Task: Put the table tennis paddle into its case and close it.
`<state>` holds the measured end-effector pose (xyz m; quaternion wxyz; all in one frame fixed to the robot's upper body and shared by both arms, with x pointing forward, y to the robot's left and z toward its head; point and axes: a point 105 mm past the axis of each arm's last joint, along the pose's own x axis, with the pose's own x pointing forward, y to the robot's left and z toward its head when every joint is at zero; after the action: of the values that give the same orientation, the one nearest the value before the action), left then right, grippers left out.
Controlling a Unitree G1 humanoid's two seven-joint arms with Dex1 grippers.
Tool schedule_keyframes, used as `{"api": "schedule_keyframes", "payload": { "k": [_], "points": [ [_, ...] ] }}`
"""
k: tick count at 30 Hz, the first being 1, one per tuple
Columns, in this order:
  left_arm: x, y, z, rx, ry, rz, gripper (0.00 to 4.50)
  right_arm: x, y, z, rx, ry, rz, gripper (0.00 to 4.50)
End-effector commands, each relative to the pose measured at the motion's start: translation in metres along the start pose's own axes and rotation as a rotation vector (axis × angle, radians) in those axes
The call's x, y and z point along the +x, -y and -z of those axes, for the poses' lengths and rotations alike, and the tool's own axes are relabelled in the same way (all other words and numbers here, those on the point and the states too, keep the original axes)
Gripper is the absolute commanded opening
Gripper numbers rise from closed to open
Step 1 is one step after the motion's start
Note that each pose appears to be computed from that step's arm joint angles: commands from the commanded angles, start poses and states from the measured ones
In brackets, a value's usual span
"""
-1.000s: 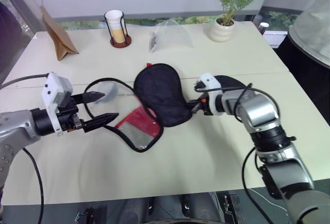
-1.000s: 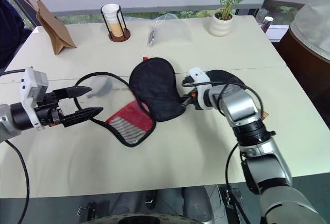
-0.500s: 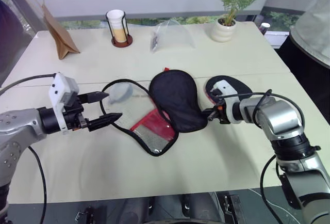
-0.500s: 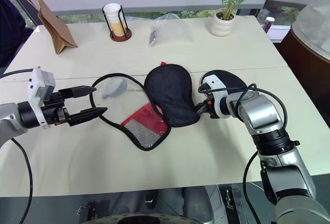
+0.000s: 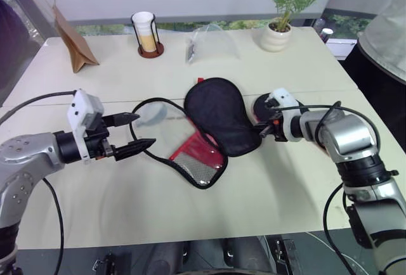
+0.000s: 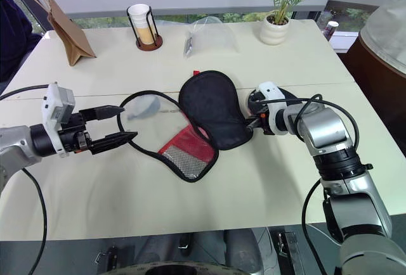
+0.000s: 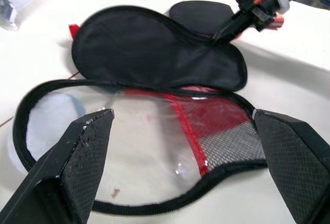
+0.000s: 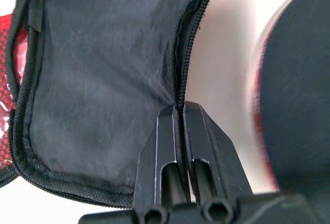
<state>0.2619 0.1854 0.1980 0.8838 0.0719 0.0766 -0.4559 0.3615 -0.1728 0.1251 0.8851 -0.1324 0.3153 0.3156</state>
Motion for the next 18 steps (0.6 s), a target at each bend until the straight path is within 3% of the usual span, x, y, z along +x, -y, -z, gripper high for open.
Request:
{"api": "schedule_keyframes", "payload": {
  "k": [1, 7, 14, 18],
  "points": [
    [0.001, 0.000, -0.009, 0.041, 0.030, -0.003, 4.50, -0.006, 0.005, -0.011, -0.035, 0.026, 0.010, 0.86],
    [0.001, 0.000, -0.008, 0.039, 0.031, -0.005, 4.50, -0.015, 0.004, -0.011, -0.055, 0.019, 0.000, 3.89],
    [0.001, 0.000, -0.007, 0.036, 0.029, 0.000, 4.50, -0.067, 0.033, -0.020, -0.090, 0.081, 0.106, 3.89],
    [0.002, 0.000, -0.007, 0.037, 0.030, 0.010, 4.50, -0.091, 0.043, -0.001, -0.159, 0.025, 0.147, 3.89]
  ]
}}
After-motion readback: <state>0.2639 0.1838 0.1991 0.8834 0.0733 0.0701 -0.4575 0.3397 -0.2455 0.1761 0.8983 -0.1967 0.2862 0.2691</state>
